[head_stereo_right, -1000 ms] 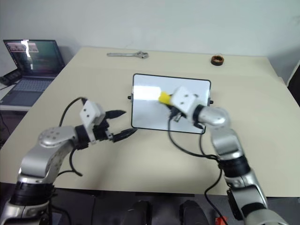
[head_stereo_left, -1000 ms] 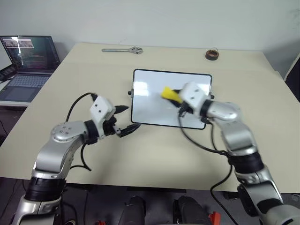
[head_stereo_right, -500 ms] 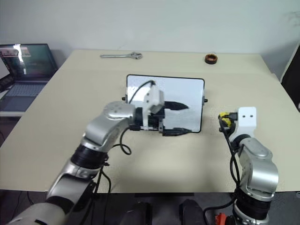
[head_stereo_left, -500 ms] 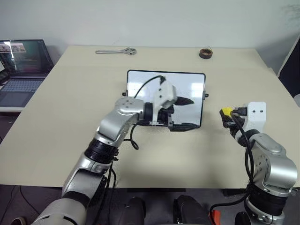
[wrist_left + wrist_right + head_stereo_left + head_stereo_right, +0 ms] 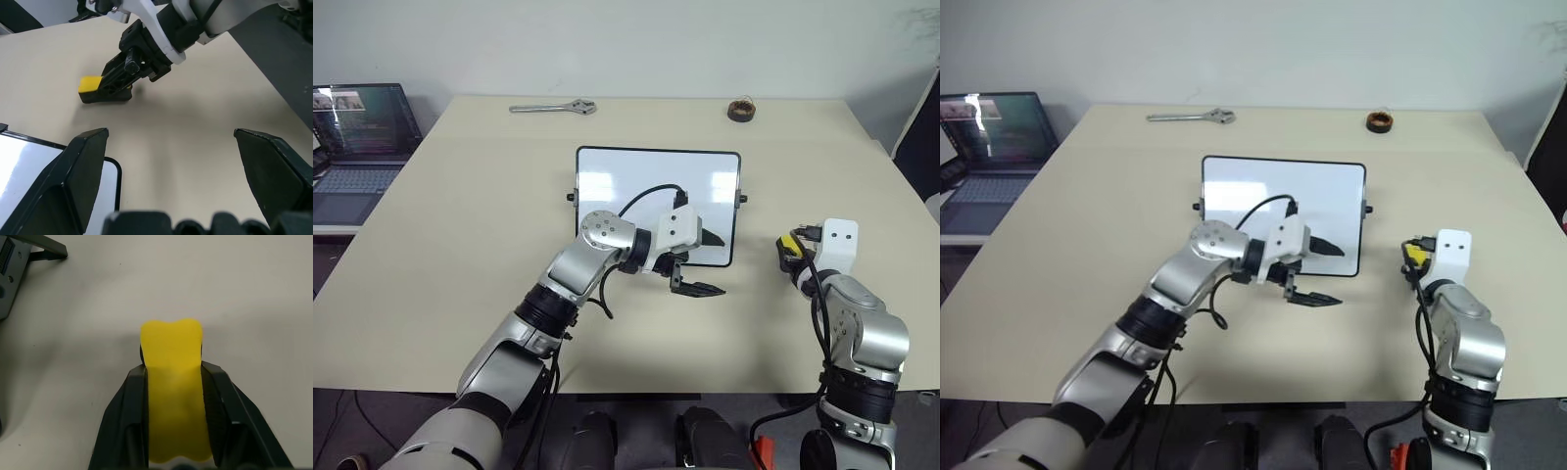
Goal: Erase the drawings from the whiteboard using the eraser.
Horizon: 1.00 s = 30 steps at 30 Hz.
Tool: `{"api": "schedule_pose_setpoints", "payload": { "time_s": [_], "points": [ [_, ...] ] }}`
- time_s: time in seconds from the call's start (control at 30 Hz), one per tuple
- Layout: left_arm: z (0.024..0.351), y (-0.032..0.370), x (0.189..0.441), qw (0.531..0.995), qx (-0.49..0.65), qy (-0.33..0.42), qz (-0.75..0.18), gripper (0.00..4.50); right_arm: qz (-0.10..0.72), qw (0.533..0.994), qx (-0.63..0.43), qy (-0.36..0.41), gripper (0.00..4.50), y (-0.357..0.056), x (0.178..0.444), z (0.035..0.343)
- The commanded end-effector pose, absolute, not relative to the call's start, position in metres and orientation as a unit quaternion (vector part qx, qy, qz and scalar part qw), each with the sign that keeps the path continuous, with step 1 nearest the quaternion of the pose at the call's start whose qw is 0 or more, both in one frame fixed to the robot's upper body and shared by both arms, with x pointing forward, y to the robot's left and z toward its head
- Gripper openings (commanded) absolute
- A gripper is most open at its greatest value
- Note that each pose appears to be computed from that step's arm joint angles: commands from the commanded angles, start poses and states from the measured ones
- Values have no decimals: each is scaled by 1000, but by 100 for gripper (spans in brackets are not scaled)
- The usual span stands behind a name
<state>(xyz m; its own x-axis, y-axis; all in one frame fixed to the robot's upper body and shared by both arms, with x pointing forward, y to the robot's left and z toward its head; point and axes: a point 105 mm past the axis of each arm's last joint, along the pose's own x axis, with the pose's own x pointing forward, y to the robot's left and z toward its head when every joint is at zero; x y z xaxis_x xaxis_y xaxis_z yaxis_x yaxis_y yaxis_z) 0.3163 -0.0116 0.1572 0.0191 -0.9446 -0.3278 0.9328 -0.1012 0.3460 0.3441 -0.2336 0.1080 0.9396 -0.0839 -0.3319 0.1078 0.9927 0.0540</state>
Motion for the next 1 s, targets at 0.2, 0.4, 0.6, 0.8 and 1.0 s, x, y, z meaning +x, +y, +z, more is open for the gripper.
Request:
{"api": "schedule_pose_setpoints", "payload": {
  "time_s": [0.2,0.4,0.6,0.8,1.0],
  "points": [
    [164,2,318,700,235,-31,-674,450,-38,993,26,104,443,-238,350,141],
    [178,36,326,787,172,-40,-591,450,38,999,28,10,447,-208,332,196],
    [188,99,324,878,110,-44,-464,450,86,996,1,-16,447,-194,317,186],
    [175,176,316,978,79,-80,-177,450,55,993,-37,-97,447,-210,281,151],
    [137,193,289,992,88,-60,-62,450,27,996,-7,-88,447,-208,255,123]
  ]
}}
